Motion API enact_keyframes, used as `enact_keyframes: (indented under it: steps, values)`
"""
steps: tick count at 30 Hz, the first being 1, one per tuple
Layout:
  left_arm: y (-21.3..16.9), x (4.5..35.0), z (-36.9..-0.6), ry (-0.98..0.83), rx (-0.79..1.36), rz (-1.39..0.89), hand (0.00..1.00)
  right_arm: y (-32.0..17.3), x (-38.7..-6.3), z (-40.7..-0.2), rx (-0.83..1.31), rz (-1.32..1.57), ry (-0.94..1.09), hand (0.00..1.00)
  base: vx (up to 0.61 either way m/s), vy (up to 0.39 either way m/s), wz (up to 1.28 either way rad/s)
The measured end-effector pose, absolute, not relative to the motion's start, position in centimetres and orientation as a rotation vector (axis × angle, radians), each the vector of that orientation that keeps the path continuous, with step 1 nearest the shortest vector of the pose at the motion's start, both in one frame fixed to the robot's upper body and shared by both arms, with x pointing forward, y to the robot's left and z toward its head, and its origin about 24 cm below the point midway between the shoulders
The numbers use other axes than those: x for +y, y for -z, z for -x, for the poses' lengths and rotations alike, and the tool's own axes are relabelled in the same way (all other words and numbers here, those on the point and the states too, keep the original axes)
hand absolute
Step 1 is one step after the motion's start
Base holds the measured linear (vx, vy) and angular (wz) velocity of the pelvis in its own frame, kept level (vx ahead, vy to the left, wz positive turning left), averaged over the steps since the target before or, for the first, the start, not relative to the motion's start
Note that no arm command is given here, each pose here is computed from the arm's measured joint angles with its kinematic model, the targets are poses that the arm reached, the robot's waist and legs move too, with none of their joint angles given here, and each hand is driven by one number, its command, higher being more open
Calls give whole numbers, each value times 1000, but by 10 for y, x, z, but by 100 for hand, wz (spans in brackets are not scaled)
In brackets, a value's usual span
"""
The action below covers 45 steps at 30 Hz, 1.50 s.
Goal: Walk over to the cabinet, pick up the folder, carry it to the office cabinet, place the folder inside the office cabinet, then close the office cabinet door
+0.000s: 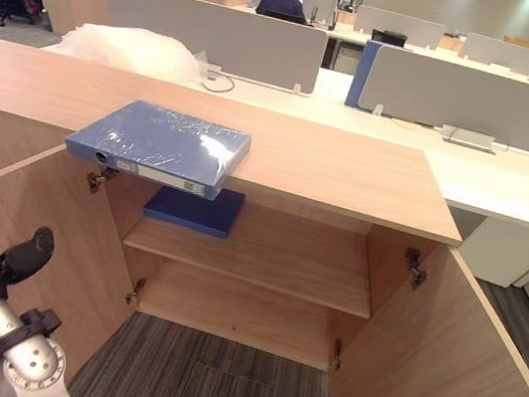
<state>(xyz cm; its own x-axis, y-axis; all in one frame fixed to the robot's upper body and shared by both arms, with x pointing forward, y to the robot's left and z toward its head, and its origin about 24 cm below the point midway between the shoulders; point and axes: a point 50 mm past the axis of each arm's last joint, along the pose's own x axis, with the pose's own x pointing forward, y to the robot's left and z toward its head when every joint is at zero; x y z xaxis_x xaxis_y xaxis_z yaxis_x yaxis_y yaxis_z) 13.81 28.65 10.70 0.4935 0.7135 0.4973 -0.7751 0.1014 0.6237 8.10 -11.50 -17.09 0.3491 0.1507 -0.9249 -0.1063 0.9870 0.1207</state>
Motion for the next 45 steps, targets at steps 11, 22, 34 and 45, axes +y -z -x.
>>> enact_keyframes:
  steps: [11,22,34,45]
  values:
    - [-108,310,-168,-976,-75,-1195,100,171,-114,-82,1183,-11,-200,100,3,-20,-13]
    - [-126,325,-193,-859,-143,-1352,100,172,-120,-80,1180,67,-252,100,-24,-9,-7]
    - [-123,318,-226,-618,-188,-1463,100,172,-134,-78,1185,127,-274,100,0,-8,-7]
    - [-104,304,-248,-347,-164,-1524,100,172,-138,-78,1184,133,-268,100,1,2,-2]
